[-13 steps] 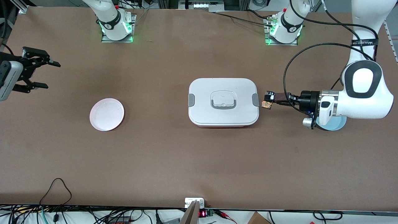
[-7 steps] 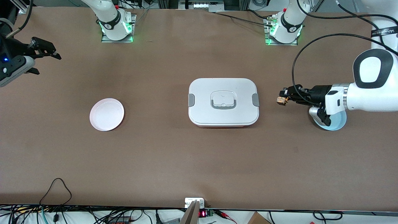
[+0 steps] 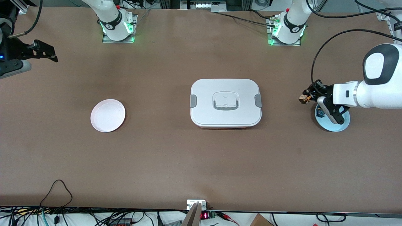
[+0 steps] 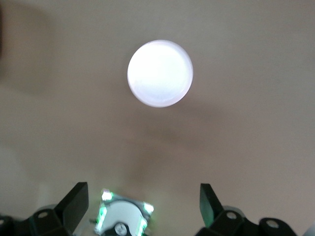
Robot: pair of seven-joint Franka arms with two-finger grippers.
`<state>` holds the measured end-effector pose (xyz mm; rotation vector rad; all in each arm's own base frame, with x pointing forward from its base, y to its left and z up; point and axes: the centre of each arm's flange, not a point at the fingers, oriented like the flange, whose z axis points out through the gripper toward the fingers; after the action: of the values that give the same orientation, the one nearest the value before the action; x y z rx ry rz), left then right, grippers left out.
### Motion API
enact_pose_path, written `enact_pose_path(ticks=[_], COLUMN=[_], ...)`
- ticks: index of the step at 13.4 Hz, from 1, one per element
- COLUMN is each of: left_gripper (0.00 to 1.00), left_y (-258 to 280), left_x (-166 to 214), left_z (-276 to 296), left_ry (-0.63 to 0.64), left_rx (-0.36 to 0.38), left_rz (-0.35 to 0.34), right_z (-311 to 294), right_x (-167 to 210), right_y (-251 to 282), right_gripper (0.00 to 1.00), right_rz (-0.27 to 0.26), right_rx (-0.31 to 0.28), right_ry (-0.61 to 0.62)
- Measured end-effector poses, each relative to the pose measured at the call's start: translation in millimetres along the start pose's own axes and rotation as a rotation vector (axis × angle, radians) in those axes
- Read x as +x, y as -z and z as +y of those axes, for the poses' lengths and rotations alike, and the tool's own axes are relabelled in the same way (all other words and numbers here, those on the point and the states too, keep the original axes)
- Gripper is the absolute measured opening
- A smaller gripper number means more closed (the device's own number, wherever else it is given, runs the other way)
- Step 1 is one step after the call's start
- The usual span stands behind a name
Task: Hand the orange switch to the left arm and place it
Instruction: 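Carry the orange switch with the left gripper toward the light-blue dish, then lower the orange switch into the light-blue dish with the left gripper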
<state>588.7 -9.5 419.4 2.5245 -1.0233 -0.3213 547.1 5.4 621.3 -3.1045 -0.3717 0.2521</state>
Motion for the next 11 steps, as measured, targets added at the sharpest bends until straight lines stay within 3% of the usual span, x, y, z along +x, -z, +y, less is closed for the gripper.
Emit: enact_pose_path(ticks=[2,5,11], left_gripper=[0.34,0.34,0.34], left_y=[5,14,22], left_x=[-11,-16,-47], left_z=[-9,-22,-67], left_ry=[-0.102,-0.272,-0.558], left_rx=[0.067,0.163,0.235], left_rz=[-0.064,-0.100,-0.089], right_z=[3,11,2], right_x=[5,13,29], right_y=[2,5,-16], right_gripper=[1.00,1.00,1.00], right_rz=[0.045,0.120,0.080], right_rx=[-0.008,-0.013,-0.012], right_ry=[-0.108,-0.232,-0.221])
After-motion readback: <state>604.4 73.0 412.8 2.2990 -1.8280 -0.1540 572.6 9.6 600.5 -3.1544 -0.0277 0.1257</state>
